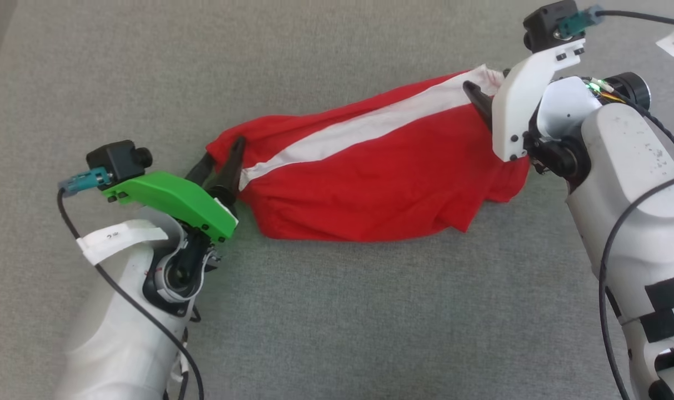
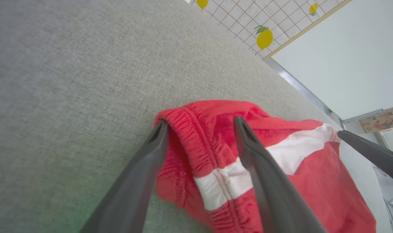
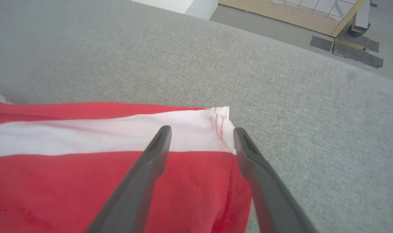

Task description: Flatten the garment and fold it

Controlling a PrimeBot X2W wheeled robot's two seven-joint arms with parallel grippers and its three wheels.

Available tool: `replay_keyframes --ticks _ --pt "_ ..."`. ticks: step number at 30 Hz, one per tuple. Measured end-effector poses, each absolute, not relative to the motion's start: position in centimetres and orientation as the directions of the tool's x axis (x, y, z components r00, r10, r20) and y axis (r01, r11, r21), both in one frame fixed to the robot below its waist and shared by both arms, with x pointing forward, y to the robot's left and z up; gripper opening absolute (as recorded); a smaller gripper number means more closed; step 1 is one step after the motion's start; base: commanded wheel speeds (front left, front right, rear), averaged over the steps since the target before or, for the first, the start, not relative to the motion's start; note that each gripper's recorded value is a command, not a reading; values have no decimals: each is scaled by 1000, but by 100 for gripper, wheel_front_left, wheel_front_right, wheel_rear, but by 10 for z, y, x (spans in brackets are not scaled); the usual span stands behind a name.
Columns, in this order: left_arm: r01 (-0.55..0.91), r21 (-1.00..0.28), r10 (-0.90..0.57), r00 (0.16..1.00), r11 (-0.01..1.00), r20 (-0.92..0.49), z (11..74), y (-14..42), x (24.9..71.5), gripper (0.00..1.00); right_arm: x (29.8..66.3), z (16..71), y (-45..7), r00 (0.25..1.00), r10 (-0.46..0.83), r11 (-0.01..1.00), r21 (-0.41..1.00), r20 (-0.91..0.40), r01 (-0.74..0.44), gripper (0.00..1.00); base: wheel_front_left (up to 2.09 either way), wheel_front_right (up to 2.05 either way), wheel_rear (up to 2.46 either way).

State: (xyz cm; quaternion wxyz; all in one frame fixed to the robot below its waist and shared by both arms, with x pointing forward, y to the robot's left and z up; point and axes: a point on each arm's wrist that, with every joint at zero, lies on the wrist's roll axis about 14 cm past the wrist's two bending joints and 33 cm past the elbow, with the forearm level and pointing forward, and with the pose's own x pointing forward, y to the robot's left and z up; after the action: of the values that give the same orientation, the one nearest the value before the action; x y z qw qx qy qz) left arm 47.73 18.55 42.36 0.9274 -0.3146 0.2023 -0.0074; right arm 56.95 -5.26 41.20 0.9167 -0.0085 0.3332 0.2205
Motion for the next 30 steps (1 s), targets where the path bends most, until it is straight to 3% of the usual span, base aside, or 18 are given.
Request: replay_keyframes --ticks 8,14,22,30 --pt "-48 -467 -72 969 883 -235 472 205 462 100 553 451 -71 755 400 911 133 -520 -391 100 0 0 0" --pt "-2 -289 5 1000 957 11 519 220 435 100 529 465 -97 785 362 925 87 -503 -371 100 0 0 0" --pt "-32 -206 62 989 978 138 543 218 397 100 485 437 -123 698 278 930 3 -660 -367 100 0 0 0" --pt "-54 -225 83 989 973 122 528 215 384 100 480 422 -107 620 257 912 -27 -741 -410 100 0 0 0"
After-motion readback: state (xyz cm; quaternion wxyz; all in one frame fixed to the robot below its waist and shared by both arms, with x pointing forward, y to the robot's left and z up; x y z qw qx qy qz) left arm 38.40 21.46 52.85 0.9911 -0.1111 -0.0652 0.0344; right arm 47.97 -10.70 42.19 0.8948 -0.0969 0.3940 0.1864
